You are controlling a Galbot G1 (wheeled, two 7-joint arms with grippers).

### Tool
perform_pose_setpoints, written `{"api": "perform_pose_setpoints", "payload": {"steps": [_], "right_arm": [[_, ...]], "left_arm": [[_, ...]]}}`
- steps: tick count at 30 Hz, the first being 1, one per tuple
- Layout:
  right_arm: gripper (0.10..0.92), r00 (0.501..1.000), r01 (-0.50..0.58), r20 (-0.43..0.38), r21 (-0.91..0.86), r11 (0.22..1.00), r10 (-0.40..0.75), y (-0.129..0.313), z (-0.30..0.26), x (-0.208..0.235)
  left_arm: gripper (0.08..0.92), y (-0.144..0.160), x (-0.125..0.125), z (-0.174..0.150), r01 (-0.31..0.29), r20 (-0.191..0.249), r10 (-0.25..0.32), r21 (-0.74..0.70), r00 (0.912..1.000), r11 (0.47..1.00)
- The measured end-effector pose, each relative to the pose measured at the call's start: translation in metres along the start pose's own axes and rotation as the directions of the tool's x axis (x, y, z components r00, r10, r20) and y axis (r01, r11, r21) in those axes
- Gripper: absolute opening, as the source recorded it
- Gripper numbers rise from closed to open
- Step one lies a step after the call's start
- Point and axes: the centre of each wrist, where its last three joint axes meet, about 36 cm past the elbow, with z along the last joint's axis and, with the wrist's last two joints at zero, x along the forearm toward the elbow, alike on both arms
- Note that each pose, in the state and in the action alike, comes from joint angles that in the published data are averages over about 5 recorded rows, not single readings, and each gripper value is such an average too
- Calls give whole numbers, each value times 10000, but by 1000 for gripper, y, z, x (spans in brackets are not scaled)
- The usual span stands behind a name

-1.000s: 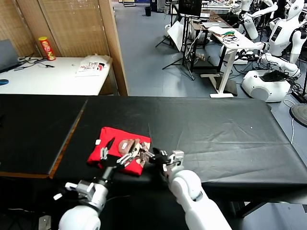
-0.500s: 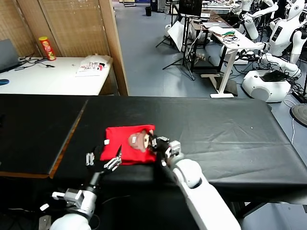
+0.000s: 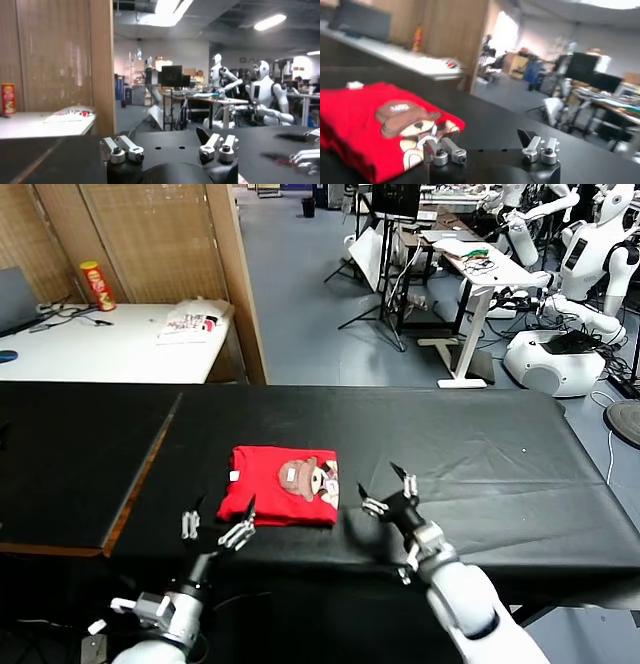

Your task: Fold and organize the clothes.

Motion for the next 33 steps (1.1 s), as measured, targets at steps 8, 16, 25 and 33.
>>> {"api": "perform_pose_setpoints", "payload": {"steps": [8,16,25,33], "right_arm": [[798,9932,-1152,-289,-1240,9856,1125,23,3,84],[798,9760,-2011,-1212,-1849,9620,1807,45,-6,144],[798,9451,-2736,-2405,-2119,9382,2213,61,-26,192],[798,9383,-2790,-2687,-2166,9356,2176,64,-33,202]], "left_arm": [[798,1,28,-2,381,-1158,-368,93,9926,9992],[798,7,61,-7,803,-2645,-684,344,9620,9962],[798,21,90,-25,1149,-3664,-1079,-27,9242,9934],[798,22,96,-34,1152,-3949,-1119,-154,9119,9932]]}}
